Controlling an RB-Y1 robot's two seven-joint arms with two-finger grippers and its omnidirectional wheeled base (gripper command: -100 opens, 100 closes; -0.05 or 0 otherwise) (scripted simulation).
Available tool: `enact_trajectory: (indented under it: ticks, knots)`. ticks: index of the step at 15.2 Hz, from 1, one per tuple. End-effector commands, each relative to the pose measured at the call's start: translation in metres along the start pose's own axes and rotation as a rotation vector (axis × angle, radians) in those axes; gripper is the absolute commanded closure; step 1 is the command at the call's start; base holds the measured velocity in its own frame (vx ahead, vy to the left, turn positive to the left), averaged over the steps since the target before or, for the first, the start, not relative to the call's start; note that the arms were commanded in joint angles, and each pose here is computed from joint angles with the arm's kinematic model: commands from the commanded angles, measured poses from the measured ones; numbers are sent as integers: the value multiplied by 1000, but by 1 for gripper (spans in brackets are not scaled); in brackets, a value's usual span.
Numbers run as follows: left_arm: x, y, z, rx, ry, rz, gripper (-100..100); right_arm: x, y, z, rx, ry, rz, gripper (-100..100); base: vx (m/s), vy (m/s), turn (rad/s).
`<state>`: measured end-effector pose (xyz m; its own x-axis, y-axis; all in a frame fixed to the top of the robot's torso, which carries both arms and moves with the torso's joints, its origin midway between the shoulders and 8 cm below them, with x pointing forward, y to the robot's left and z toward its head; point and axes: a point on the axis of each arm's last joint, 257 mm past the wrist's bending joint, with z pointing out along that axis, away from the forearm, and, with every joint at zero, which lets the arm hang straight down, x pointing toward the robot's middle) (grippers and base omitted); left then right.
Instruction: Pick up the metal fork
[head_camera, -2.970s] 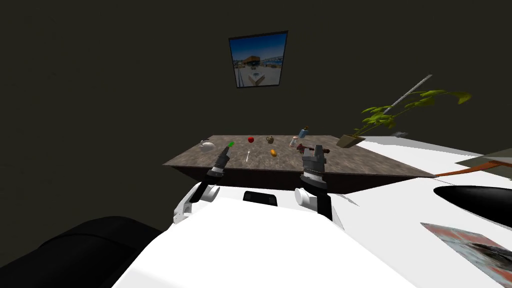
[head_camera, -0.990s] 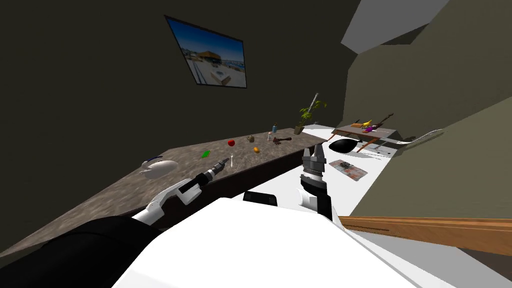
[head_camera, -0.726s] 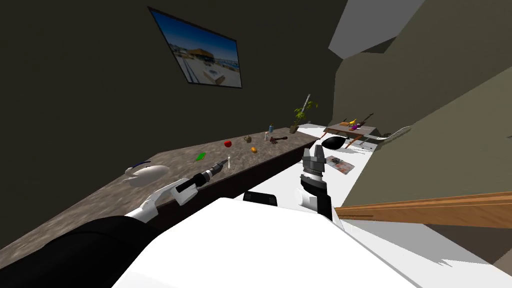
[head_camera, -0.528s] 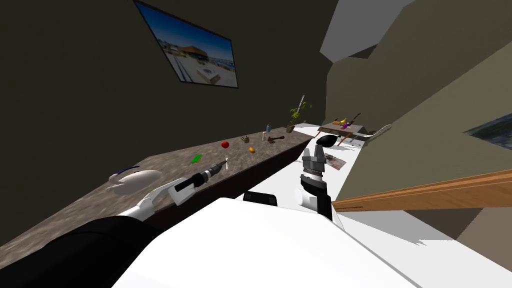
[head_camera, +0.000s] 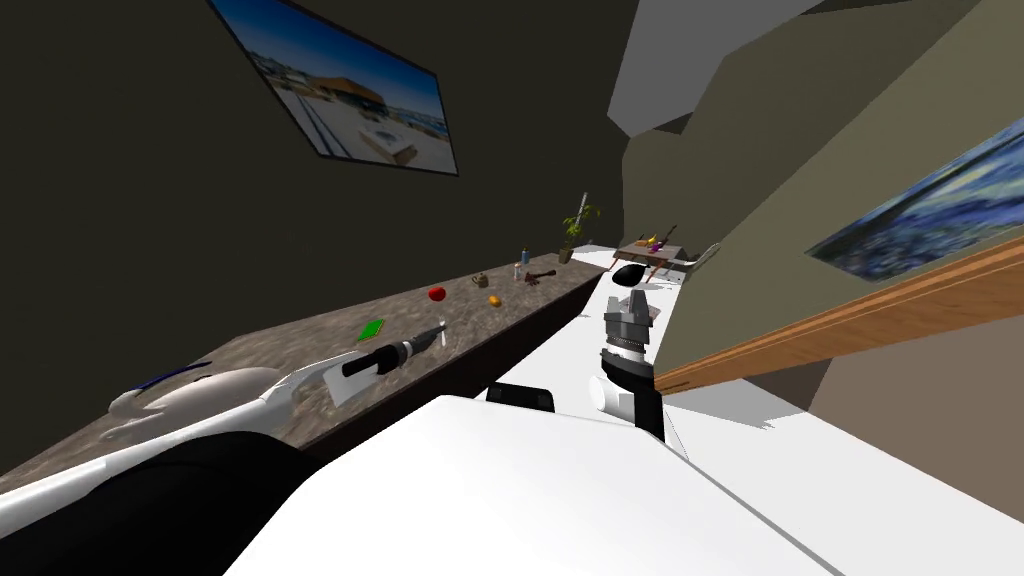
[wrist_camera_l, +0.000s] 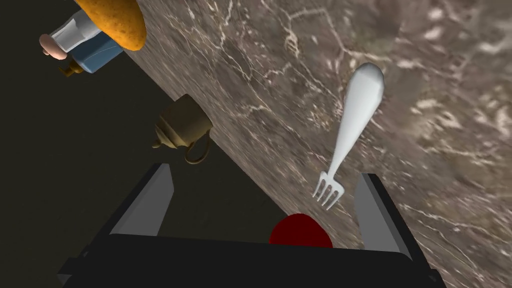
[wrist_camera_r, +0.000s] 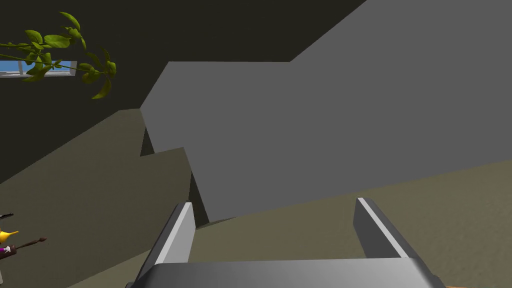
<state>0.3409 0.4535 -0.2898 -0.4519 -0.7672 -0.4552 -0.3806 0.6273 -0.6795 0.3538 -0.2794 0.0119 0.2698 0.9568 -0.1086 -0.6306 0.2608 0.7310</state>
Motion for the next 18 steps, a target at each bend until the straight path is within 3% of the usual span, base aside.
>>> enact_trajectory:
  ticks: [1,2,3,4,5,7,8,9,10,11,12,15,16,17,18]
  knots:
    - [-7,14,-4,-52,9,11,-100,0,0,0,0,0,0,0,-6,6,-275]
    - [-8,14,-4,-53,10,15,-100,0,0,0,0,0,0,0,-4,9,-120]
    - [-12,35,-10,-115,16,3,-100,0,0,0,0,0,0,0,-4,3,-264]
    - [-15,34,-11,-120,19,21,-100,0,0,0,0,0,0,0,-5,8,-268]
    - [-18,54,-17,-180,23,4,-100,0,0,0,0,0,0,0,-4,8,-311]
    - [-23,53,-18,-186,26,25,-100,0,0,0,0,0,0,0,-2,12,-187]
    - [-27,72,-26,-248,30,15,-100,0,0,0,0,0,0,0,3,5,-247]
    - [-30,71,-27,-252,32,28,-100,0,0,0,0,0,0,0,3,8,-263]
    - [-33,91,-36,-311,34,12,-100,0,0,0,0,0,0,0,4,8,-329]
    - [-37,89,-37,-316,36,29,-100,0,0,0,0,0,0,0,3,13,-285]
    - [-39,108,-47,-375,38,12,-100,0,0,0,0,0,0,0,7,12,-328]
    - [-48,124,-59,-441,42,25,-100,0,0,0,0,0,0,0,10,12,-251]
    - [-49,141,-72,-499,45,10,-100,0,0,0,0,0,0,0,13,8,-254]
    - [-51,140,-72,-501,45,19,-100,0,0,0,0,0,0,0,13,7,-260]
    - [-53,157,-86,-559,48,11,-100,0,0,0,0,0,0,0,15,7,-235]
